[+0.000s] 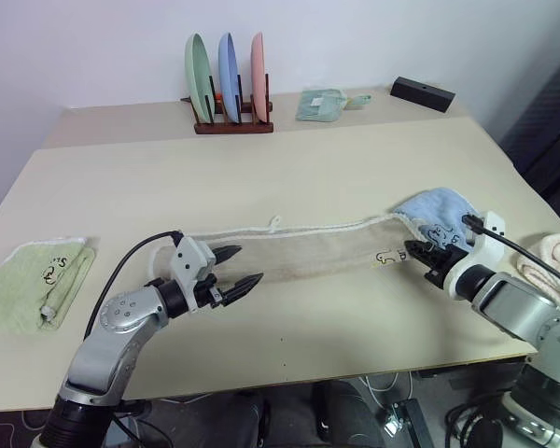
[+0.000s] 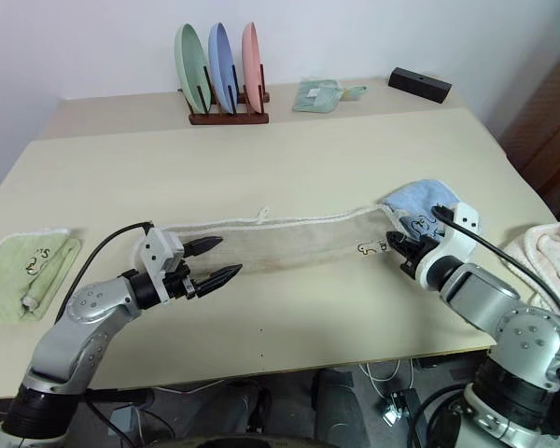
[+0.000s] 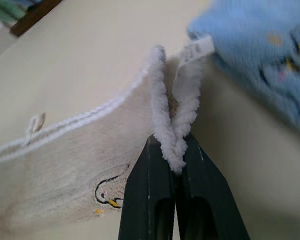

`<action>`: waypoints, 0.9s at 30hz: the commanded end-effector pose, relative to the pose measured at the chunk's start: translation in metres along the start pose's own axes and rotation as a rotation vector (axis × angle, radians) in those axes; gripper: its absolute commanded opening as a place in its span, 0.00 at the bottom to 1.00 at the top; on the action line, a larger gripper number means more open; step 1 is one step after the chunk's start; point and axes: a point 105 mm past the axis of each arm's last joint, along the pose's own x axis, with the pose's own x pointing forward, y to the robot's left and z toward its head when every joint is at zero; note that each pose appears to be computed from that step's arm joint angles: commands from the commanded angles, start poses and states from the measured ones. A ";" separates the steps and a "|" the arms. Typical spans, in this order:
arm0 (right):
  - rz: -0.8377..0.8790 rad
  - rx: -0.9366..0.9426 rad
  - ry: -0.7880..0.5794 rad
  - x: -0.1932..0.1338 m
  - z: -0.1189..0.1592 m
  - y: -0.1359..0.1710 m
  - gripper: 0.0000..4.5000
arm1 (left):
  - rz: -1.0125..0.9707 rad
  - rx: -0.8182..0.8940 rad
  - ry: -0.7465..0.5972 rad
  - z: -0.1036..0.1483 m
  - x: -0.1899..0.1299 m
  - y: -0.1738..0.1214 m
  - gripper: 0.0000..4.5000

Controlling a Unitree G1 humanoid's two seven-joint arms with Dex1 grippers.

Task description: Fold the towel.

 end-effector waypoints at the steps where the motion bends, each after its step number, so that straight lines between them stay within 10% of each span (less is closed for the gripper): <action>1: 0.158 -0.250 -0.030 0.001 0.016 0.045 0.01 | 0.043 0.027 -0.035 0.008 -0.001 0.007 0.80; 8: 0.467 -0.537 0.082 0.031 -0.018 0.119 0.01 | 0.093 0.021 -0.027 0.007 -0.005 0.012 0.80; 23: 0.601 -0.578 0.218 0.069 -0.075 0.149 0.01 | 0.160 0.006 -0.008 0.007 -0.016 0.008 0.80; 27: 0.695 -0.587 0.183 0.051 -0.063 0.154 0.29 | 0.174 0.003 0.001 0.005 -0.018 0.009 0.80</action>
